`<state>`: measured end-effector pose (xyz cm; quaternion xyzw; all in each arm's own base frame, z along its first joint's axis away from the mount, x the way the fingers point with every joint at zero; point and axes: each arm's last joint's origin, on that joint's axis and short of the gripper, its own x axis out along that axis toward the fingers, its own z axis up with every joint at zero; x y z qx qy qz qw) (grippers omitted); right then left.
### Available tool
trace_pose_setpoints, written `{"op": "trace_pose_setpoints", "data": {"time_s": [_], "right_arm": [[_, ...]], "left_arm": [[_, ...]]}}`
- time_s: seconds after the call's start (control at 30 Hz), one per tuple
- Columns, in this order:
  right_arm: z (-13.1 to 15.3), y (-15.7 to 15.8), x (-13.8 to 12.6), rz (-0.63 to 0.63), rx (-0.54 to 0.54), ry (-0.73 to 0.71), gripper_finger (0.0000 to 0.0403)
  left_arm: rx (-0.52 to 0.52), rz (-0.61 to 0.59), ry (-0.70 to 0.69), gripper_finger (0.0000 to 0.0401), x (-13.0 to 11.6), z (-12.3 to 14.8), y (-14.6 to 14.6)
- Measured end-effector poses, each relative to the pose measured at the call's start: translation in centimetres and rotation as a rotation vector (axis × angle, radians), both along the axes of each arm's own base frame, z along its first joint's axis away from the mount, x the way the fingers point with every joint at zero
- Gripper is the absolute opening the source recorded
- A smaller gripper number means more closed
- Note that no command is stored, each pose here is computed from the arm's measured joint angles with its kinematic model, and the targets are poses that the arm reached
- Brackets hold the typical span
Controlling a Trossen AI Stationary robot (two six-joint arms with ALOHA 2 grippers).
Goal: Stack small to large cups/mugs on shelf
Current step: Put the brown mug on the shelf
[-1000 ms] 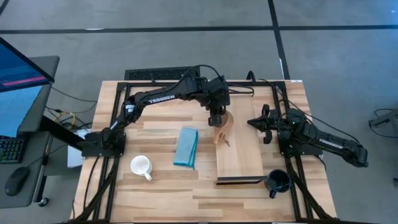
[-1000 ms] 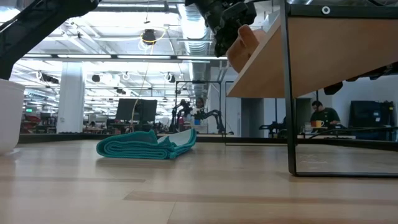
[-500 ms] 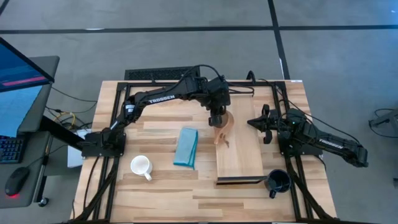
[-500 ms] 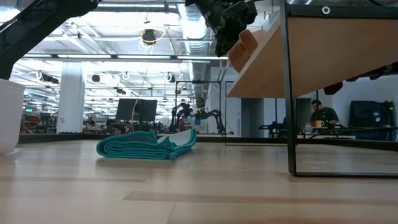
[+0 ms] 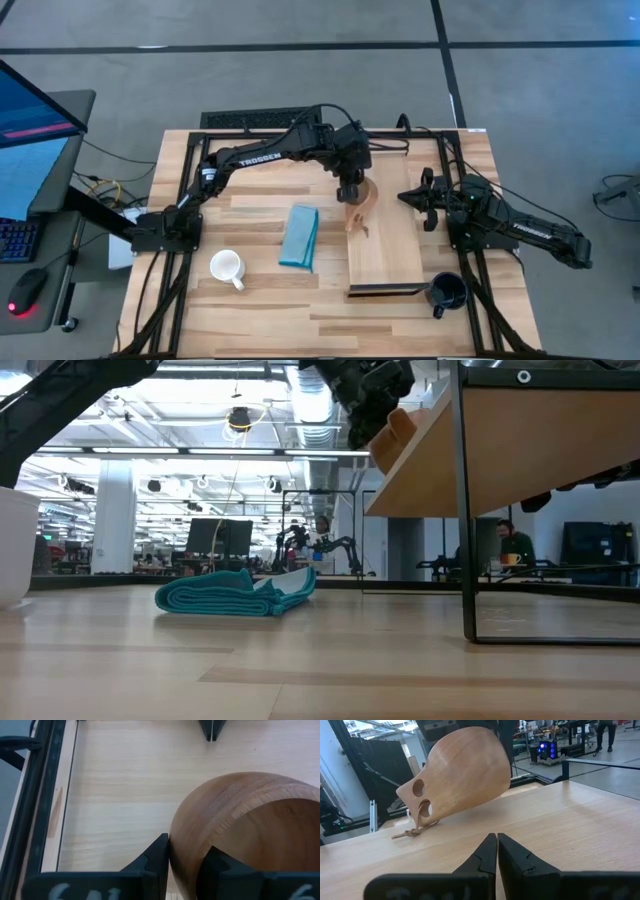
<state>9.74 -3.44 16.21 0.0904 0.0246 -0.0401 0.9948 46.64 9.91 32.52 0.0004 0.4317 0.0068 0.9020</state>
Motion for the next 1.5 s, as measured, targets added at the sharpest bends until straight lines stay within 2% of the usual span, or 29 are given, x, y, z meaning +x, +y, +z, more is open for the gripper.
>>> {"op": "trace_pose_setpoints", "data": {"time_s": [0.1,0.37,0.53,0.77,1.0,1.07,1.23,1.5], "right_arm": [[0.0,0.0,0.0,0.0,0.0,0.0,0.0037],[0.0,0.0,0.0,0.0,0.0,0.0,0.0037],[0.0,0.0,0.0,0.0,0.0,0.0,0.0037],[0.0,0.0,0.0,0.0,0.0,0.0,0.0037],[0.0,0.0,0.0,0.001,0.0,0.001,0.0037],[0.0,0.0,0.0,0.001,0.001,0.002,0.0037],[-0.1,0.0,0.1,0.0,0.004,0.009,0.0037],[-0.1,0.0,0.0,0.0,0.004,0.009,0.0037]], "left_arm": [[0.003,0.001,-0.016,0.0062,0.1,0.1,0.0],[0.024,0.018,-0.016,0.0118,0.1,0.1,0.1],[0.037,0.01,-0.024,0.0138,0.2,0.2,0.1],[0.073,-0.024,-0.059,0.0142,0.5,0.4,0.2],[0.062,-0.058,-0.058,0.0142,2.0,-1.8,0.2],[0.057,-0.061,-0.019,0.0142,1.9,-2.3,0.1],[0.051,-0.071,-0.05,0.0142,2.3,-2.4,0.4],[0.059,-0.191,-0.112,0.0142,2.7,-2.0,-0.1]]}}
